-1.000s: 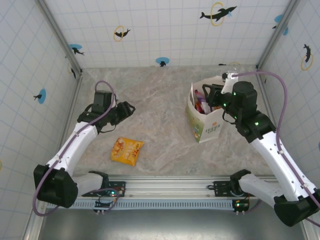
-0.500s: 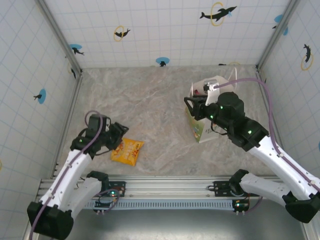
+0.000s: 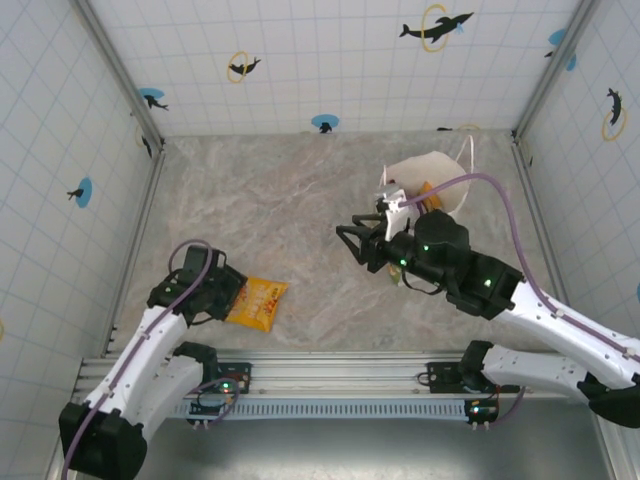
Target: Place the snacks into the paper bag
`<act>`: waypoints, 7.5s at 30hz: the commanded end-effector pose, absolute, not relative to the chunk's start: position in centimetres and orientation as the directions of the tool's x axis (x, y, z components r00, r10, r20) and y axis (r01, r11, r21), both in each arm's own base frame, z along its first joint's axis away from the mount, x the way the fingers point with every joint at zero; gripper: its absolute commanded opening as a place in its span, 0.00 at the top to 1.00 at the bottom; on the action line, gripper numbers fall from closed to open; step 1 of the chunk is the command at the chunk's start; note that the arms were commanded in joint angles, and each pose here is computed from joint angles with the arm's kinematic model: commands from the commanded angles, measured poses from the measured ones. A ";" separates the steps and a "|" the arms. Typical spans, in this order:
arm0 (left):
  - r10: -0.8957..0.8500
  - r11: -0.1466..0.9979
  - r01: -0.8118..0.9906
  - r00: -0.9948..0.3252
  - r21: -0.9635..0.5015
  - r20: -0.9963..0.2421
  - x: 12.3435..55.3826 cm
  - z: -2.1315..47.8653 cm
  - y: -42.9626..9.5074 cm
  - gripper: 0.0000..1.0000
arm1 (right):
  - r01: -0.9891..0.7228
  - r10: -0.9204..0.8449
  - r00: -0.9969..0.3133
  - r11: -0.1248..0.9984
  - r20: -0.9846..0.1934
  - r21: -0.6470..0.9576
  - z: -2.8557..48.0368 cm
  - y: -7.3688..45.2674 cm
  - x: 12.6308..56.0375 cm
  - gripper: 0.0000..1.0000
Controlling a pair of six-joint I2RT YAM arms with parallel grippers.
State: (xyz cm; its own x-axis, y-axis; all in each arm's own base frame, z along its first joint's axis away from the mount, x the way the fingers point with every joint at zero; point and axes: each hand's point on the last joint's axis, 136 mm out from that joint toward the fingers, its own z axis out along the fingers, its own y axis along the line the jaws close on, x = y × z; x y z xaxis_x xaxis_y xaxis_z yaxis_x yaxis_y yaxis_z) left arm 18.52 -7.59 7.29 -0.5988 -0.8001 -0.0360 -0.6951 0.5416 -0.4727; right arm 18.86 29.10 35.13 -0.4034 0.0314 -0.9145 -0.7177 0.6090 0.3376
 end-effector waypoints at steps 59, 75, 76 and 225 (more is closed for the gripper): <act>-0.480 0.735 -0.417 -0.877 -0.534 0.024 21.4 3.9 -11.4 0.34 | -0.496 -0.294 -0.831 0.777 -0.473 0.388 12.1 39.4 17.9 0.53; -0.385 0.710 -0.310 -0.923 -0.632 0.019 20.3 2.0 -13.1 0.39 | -0.472 -0.351 -0.865 0.812 -0.358 0.344 5.7 39.1 18.5 0.55; -0.382 0.707 -0.308 -0.924 -0.637 0.022 20.2 1.9 -13.2 0.40 | -0.468 -0.349 -0.867 0.813 -0.355 0.347 5.5 39.0 18.6 0.55; -0.158 0.164 0.944 -0.263 -0.288 -0.952 24.8 40.1 -26.0 0.55 | -0.915 0.423 -0.140 0.290 -0.895 0.280 43.3 25.6 23.5 0.89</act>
State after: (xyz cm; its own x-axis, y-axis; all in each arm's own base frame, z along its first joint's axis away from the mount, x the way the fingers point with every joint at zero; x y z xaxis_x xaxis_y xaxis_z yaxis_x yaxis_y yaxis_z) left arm 24.04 -26.28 39.13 -0.3034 -0.1326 -0.9436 0.9412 0.1131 -0.3185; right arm 23.23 27.14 41.16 -0.2330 0.3802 -0.8951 -0.9181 0.2175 0.3314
